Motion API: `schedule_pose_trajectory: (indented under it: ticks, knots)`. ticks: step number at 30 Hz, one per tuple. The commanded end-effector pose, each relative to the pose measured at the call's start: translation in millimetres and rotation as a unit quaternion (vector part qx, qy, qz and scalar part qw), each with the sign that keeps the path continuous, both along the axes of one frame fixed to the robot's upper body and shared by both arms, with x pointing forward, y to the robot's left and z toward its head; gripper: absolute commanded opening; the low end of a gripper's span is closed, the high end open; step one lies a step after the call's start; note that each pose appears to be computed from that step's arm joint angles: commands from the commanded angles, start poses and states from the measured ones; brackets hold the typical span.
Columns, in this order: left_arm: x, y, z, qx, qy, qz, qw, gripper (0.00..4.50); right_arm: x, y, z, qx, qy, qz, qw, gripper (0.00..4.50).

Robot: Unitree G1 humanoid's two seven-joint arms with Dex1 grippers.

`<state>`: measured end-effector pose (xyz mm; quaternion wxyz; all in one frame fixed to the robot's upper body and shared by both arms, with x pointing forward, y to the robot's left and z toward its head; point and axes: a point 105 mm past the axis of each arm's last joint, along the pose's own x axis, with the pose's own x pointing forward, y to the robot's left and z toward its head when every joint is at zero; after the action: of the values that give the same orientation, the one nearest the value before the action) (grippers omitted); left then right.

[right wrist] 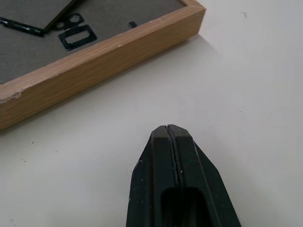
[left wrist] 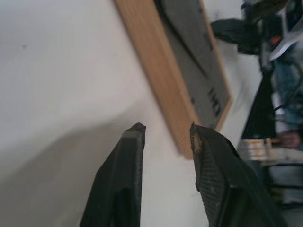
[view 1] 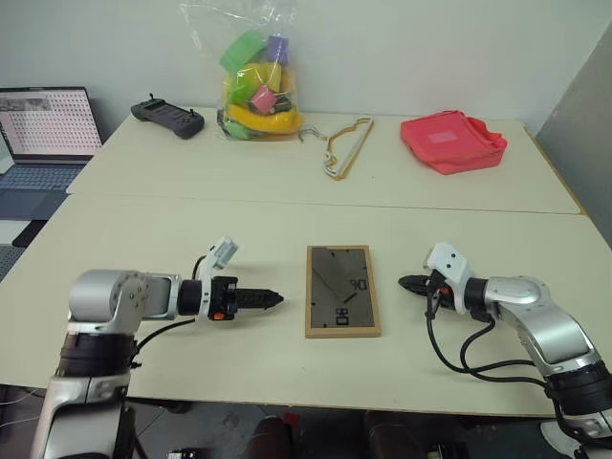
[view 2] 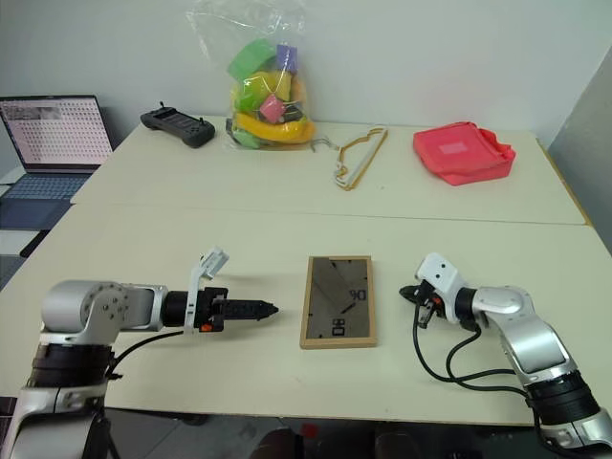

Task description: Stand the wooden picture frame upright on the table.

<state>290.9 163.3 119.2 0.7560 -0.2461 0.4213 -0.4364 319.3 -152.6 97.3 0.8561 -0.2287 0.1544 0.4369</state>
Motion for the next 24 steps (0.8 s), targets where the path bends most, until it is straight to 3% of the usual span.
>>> schedule_pose_trajectory:
  ticks: [1, 6, 11, 18, 24]
  knots:
    - [-5, -11, -5, -0.01, 0.037, -0.019, 0.999, 2.56, 2, 8, 4, -0.001, -0.018, 0.018, 1.0, 0.0]
    - [2, -25, -12, -0.036, 0.06, -0.012, 0.997, 3.66, 0, 22, -2, 0.011, -0.012, 0.022, 1.0, 0.0]
    - [-5, -44, -18, -0.05, 0.073, -0.039, 0.995, 4.44, -1, 41, 1, 0.03, -0.015, 0.03, 0.999, 0.0]
    - [-9, -66, -17, -0.073, 0.066, -0.065, 0.993, 4.44, -3, 71, 8, 0.074, -0.001, 0.039, 0.996, 0.0]
    - [-15, -70, -17, -0.071, 0.056, -0.073, 0.993, 4.44, 2, 69, 10, 0.088, 0.004, 0.01, 0.996, 0.0]
